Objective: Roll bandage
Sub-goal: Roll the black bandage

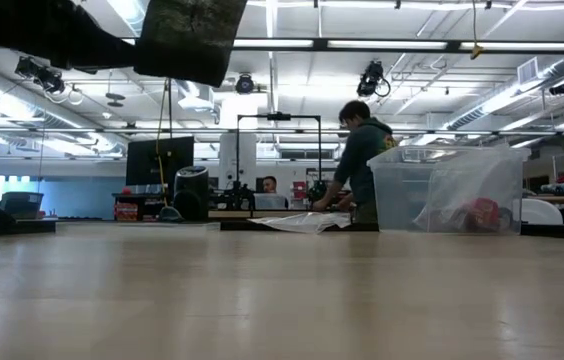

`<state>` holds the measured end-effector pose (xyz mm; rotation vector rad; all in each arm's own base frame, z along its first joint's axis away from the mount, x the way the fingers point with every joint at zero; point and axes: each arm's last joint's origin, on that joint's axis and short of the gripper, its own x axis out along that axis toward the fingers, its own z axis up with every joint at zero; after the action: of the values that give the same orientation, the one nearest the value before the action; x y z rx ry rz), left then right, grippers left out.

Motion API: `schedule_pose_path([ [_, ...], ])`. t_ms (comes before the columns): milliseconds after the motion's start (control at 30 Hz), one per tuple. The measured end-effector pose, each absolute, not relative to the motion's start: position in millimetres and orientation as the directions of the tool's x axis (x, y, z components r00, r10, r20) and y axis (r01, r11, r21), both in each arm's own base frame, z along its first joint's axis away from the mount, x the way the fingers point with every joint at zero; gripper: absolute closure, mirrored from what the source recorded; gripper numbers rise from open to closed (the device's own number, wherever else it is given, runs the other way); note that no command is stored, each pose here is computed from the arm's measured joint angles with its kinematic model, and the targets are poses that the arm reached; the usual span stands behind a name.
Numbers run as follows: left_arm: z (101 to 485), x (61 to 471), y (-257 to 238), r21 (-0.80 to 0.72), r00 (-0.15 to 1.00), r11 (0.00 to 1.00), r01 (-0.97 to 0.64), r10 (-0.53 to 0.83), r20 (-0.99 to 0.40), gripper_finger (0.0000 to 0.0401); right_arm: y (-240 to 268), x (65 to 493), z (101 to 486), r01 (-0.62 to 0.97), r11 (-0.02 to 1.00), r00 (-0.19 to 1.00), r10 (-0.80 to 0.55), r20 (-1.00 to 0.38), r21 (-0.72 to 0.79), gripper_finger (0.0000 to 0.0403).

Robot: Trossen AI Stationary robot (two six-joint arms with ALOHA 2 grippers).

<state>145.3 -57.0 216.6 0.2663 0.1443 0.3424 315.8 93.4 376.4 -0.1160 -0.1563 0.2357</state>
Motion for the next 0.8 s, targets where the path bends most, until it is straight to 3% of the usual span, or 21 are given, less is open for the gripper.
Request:
schedule_pose_path([
  [367,194,165,-70,0.258,0.940,0.937,-0.235,0.286,-0.185,0.0383,48,322,420,-0.060,0.986,0.965,0.098,0.242,-0.159,0.0402],
  [800,191,196,-98,0.167,0.994,0.986,-0.014,0.032,-0.106,0.0383,3,327,415,0.058,0.992,0.984,-0.038,0.172,-0.112,0.0402],
])
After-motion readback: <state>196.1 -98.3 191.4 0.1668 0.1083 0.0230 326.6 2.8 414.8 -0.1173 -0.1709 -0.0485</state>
